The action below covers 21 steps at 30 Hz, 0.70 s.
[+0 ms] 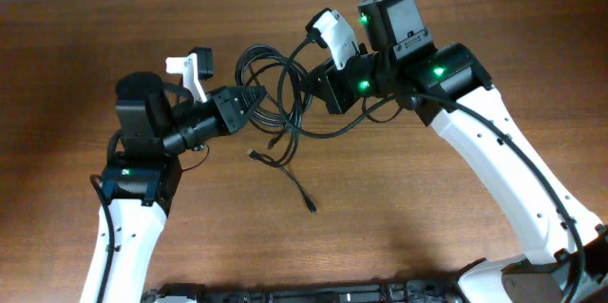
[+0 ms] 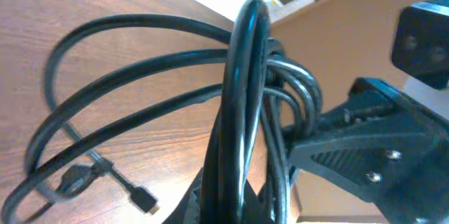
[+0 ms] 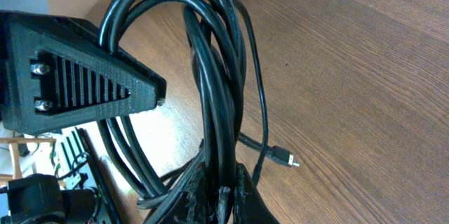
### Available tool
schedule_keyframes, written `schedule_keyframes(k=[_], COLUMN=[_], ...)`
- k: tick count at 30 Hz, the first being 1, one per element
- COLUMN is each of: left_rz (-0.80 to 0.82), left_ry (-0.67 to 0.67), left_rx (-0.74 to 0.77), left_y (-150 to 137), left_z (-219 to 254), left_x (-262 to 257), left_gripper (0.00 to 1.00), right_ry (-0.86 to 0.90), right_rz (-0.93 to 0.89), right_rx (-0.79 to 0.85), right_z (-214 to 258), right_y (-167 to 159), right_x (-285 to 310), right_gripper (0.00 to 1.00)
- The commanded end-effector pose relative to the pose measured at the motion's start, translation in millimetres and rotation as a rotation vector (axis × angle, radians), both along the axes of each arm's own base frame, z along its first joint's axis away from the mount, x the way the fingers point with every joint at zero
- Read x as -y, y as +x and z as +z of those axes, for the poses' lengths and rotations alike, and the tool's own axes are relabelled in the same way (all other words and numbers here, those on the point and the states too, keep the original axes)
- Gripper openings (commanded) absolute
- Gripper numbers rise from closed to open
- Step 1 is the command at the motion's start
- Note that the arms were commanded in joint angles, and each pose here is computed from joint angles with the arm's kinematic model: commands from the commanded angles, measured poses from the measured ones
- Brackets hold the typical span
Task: Untangle cables
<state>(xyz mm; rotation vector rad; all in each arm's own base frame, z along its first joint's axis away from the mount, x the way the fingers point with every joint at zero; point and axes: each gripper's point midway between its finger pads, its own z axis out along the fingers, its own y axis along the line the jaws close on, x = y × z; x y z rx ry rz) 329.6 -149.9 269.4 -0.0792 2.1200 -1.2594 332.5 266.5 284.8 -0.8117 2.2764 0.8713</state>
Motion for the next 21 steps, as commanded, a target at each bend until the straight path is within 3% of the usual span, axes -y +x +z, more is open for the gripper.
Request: schedule_keyframes(k=[1, 5, 13, 16, 21], left_rz=[0.167, 0.224, 0.18, 0.094, -0.006], left_ry=[0.024, 0.006, -0.023, -0.047, -0.063], left_rx=[-0.091, -0.172, -0.157, -0.053, 0.059], left_y=[9.8, 9.3, 6.9, 6.5, 1.9], left_z=[-11.4, -20.2, -13.2, 6.4, 25.8], left_x=[-23.8, -29.0, -22.2, -11.8, -1.0], left_gripper=[0.0, 0.0, 0.0, 0.0, 0.0], right_ry=[-0.011, -0.048, -0.178, -0.251, -0.324], right_rz=[-0.003, -0.058, -0.351, -0.499, -0.599], right_rx=[0.016, 0.018, -0.019, -0.049, -0.063], right_z=[0.3, -4.0, -20.6, -30.0, -38.7], right_y=[1.3, 8.1, 31.6, 35.7, 37.1], right_x=[3.9, 11.0, 48.1, 71.3, 90.5], right_gripper=[0.04, 0.04, 0.04, 0.04, 0.04])
